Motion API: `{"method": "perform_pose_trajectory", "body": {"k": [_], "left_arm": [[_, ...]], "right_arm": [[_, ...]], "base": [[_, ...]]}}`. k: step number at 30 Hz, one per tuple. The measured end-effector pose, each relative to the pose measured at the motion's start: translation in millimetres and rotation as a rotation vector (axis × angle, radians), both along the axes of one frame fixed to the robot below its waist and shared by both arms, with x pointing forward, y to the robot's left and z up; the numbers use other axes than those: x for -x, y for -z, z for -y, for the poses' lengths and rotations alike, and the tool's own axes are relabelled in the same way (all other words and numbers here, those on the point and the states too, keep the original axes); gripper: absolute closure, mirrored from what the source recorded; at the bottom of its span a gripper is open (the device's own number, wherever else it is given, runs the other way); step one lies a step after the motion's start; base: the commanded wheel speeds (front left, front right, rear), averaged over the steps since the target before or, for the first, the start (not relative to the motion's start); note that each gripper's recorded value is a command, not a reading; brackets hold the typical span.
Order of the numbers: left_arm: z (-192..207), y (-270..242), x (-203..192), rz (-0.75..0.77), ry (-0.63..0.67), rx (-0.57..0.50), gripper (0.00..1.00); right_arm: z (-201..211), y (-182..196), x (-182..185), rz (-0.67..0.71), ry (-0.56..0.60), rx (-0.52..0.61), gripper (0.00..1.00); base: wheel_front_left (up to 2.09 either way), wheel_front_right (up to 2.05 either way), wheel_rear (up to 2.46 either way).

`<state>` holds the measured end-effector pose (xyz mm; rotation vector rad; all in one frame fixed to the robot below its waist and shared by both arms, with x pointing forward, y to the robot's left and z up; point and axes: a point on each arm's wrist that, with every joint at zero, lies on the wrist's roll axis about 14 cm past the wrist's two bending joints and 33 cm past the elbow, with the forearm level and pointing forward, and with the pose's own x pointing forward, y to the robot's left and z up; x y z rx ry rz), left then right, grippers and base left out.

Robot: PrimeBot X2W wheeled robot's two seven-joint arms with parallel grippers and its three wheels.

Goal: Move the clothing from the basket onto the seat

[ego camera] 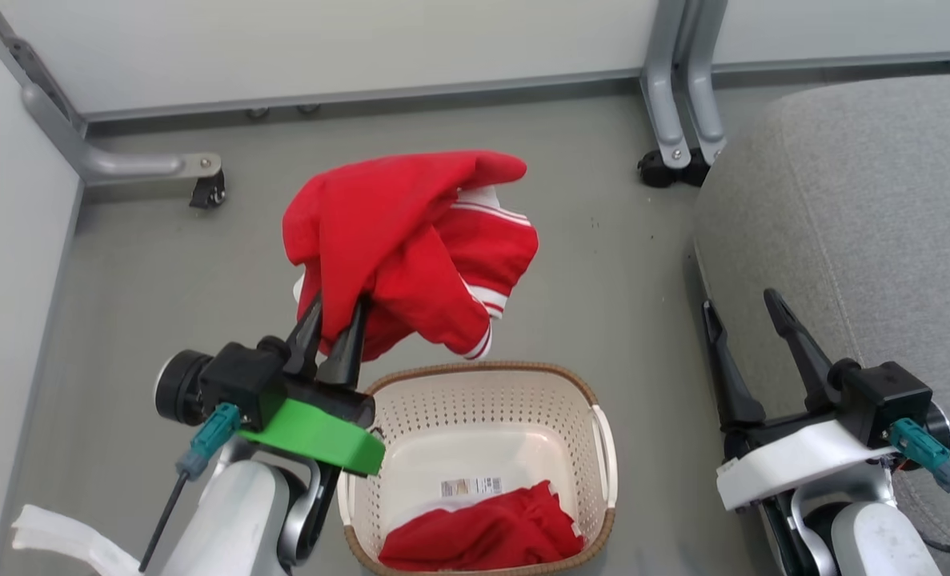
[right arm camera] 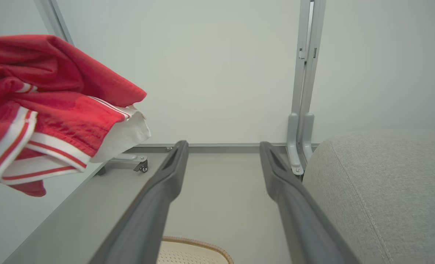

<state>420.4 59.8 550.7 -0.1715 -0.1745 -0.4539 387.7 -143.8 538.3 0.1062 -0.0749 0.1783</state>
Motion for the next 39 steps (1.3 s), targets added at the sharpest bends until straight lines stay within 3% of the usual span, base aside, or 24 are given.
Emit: {"method": "perform_pose_trajectory", "body": {"k": [15, 32, 39], "left_arm": [[10, -27, 40, 0.062, 0.025, 0.022, 1.0], [12, -31, 47, 0.066, 0.038, 0.024, 1.0], [12, -36, 48, 0.079, 0.036, 0.028, 1.0]], "right_arm": [[4, -11, 35, 0.017, 0.012, -0.015, 0.0], [1, -9, 37, 0.003, 0.005, -0.018, 0.0], [-39, -33, 37, 0.068, -0.12, -0.069, 0.0]], "base": [[0.0, 0.0, 0.0], [0.0, 0.0, 0.0], [0.0, 0.0, 0.0]]}}
